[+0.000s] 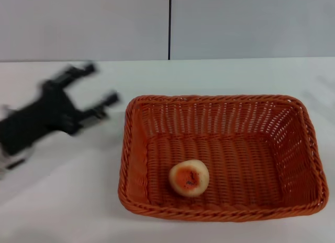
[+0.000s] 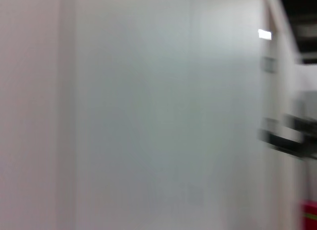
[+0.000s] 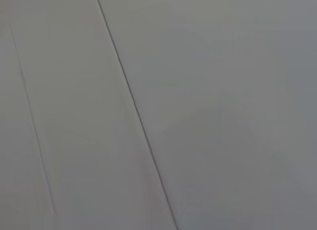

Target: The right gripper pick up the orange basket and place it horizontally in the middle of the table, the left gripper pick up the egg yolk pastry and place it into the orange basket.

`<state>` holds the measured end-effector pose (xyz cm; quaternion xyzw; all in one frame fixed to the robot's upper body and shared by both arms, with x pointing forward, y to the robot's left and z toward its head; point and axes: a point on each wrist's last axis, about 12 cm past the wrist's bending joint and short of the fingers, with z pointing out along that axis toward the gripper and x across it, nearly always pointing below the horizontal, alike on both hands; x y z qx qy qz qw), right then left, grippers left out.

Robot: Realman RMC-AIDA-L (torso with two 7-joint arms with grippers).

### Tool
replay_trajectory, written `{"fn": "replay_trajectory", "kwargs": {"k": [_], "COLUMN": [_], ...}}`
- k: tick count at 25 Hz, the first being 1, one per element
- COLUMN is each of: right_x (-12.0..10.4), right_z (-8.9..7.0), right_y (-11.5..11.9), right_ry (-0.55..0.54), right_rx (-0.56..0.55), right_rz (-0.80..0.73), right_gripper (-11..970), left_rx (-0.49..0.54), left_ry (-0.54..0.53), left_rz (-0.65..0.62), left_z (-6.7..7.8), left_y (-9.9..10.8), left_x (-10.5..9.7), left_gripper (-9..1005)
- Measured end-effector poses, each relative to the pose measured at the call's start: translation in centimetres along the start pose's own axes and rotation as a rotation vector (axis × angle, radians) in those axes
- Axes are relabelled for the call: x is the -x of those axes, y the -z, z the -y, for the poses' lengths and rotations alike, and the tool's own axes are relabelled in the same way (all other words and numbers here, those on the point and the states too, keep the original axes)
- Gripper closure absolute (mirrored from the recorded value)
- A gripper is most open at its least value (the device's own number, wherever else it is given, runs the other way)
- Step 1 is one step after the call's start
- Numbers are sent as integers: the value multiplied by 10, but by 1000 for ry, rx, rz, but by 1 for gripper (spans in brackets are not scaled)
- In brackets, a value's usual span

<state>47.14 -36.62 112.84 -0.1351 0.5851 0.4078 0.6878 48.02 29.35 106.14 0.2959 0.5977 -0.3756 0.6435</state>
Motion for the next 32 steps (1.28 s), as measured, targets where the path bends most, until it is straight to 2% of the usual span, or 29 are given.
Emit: {"fn": "replay_trajectory", "kwargs": {"k": [1,2,3,5,6,7,8,10,11,12,13,14,15,16,17,20,22,24,32], "right_x": [-4,-4,-10,-12,-18,-18,-21,-28,-38,-38,-43,-48,-53,-61,-61,-68,-73,-74,-70], "right_z": [2,2,6,9,14,14,16,20,24,24,24,25,25,23,23,21,21,22,23], "right_y": [6,6,14,18,29,29,36,51,67,67,71,75,78,82,82,88,95,98,99], "right_ry": [28,28,56,69,103,103,117,142,160,160,178,203,236,286,286,302,274,264,276], "right_rx": [-38,-38,-106,-141,-227,-227,-277,-391,-526,-526,-577,-626,-667,-727,-727,-800,-890,-918,-904], "right_rz": [-3,-3,-5,-2,12,12,23,50,88,88,98,104,103,99,99,119,146,150,156], "right_gripper": [168,168,167,167,167,167,167,167,167,167,168,168,168,168,168,167,167,167,167], "left_rx": [129,129,199,308,411,411,474,474,524,524,698,760,760,842,842,912,941,957,1015], "left_ry": [-21,-21,-33,-53,-77,-77,-85,-85,-86,-86,-104,-118,-118,-131,-131,-141,-156,-157,-127], "left_rz": [38,38,56,74,83,83,87,87,94,94,111,114,114,114,114,101,77,66,65], "left_z": [-5,-5,-7,-7,-4,-4,-2,-2,1,1,12,19,19,30,30,42,47,50,55], "left_y": [22,22,34,55,76,76,88,88,96,96,124,133,133,145,145,150,150,150,151], "left_x": [3,3,3,3,1,1,0,0,-2,-2,-9,-13,-13,-19,-19,-28,-33,-36,-43], "left_gripper": [137,137,138,139,139,139,140,141,141,141,142,142,143,143,144,145,148,150,153]}}
